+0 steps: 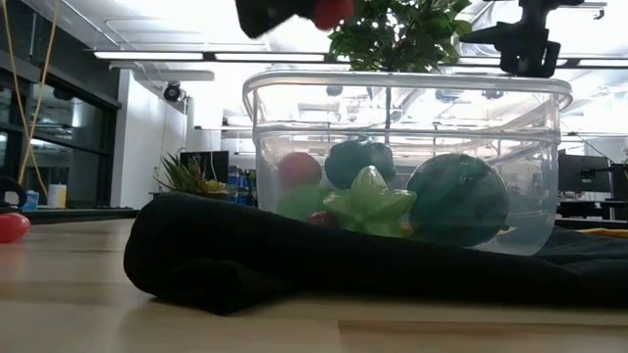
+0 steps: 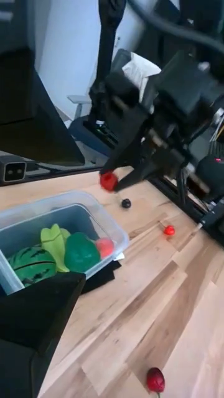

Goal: Pick and placing Produce into tupperware
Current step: Put the raspberry into the transparent bin

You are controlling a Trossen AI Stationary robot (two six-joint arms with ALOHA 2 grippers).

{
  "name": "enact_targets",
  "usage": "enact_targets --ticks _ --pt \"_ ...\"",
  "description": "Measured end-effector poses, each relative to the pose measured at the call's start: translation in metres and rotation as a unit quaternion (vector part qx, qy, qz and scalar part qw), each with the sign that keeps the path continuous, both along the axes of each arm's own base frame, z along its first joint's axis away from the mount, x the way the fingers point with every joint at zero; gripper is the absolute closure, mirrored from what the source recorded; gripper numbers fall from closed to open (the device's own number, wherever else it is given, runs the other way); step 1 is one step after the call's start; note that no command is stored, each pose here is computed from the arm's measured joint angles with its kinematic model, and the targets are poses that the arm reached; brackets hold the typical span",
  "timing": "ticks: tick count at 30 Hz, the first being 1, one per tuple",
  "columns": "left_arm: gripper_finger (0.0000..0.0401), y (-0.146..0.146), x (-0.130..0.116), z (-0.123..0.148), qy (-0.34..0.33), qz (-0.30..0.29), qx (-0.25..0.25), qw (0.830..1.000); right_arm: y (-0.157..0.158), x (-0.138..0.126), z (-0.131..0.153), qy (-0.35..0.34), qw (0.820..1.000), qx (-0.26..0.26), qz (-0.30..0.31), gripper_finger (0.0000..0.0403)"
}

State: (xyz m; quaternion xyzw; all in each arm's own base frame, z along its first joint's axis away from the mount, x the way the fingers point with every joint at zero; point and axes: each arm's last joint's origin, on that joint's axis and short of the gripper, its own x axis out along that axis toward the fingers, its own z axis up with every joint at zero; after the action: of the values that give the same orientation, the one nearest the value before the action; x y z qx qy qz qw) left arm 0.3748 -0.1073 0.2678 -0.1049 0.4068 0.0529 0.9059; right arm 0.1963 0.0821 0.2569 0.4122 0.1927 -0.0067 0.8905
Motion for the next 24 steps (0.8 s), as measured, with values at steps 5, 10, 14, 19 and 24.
enact_targets --ticks 5,10,14,19,24 --pt "0.0313 -0.004 0.013 -0.031 0.035 0.015 -0.007 0.999 0.003 -0.002 -0.001 0.003 1.0 -0.002 0.006 0.0121" --pt "0.0313 -0.006 0.016 -0.046 0.059 0.034 -0.016 0.998 0.005 -0.003 -0.001 0.004 1.0 -0.003 0.012 0.0121" --pt "0.0313 -0.005 0.016 -0.047 0.06 0.037 -0.011 0.997 0.007 -0.003 -0.001 0.005 1.0 -0.004 0.014 0.0121" --pt "0.0313 -0.004 0.015 -0.048 0.068 0.029 0.0 0.997 0.006 -0.004 -0.001 0.005 1.0 -0.008 0.011 0.0121" --pt "0.0313 -0.004 0.014 -0.048 0.071 0.027 -0.002 0.997 0.006 -0.003 -0.001 0.004 1.0 -0.01 0.009 0.0121"
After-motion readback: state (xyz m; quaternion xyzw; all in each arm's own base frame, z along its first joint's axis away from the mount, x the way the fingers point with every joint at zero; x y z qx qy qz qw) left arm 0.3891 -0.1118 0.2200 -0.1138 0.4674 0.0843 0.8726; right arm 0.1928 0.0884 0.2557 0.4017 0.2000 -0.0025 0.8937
